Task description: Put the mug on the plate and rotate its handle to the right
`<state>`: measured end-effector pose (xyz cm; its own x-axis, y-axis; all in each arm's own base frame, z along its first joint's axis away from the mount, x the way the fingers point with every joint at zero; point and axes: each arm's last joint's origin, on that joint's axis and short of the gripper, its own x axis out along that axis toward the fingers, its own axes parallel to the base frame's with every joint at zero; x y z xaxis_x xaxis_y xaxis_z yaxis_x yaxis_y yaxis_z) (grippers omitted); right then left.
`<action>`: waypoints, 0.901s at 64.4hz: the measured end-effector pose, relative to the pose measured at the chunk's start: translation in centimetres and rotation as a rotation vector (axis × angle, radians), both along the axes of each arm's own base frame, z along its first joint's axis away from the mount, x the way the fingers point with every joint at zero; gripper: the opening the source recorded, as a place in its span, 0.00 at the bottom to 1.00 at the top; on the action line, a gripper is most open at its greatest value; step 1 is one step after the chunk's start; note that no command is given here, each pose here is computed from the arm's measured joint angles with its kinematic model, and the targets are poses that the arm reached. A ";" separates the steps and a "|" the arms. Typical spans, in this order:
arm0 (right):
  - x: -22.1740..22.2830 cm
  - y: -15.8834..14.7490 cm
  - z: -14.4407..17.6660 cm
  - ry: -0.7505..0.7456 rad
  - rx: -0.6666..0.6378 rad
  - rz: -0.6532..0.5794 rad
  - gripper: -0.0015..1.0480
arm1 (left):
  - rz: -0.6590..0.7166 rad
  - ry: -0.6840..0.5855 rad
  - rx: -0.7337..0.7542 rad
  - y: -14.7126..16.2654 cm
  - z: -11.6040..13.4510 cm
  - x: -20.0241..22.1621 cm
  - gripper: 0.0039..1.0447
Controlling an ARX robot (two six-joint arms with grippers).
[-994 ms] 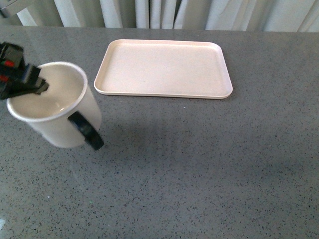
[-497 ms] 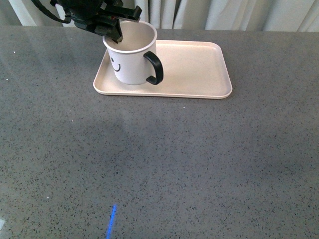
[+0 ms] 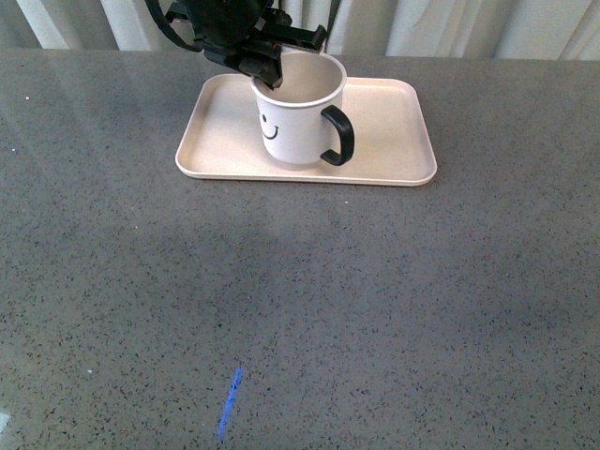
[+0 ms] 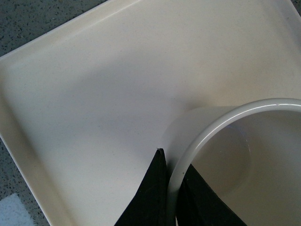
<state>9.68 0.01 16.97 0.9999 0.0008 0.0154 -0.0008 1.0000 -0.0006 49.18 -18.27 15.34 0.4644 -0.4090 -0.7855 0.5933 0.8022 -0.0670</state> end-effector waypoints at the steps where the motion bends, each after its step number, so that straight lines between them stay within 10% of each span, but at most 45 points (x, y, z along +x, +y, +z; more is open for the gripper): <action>1: 0.0 0.0 0.0 0.000 0.000 0.000 0.91 | 0.000 0.000 0.000 0.0 0.0 0.0 0.02; 58: 0.0 0.0 0.0 0.000 0.000 0.000 0.91 | -0.018 0.026 0.013 -1.4 -1.7 1.2 0.02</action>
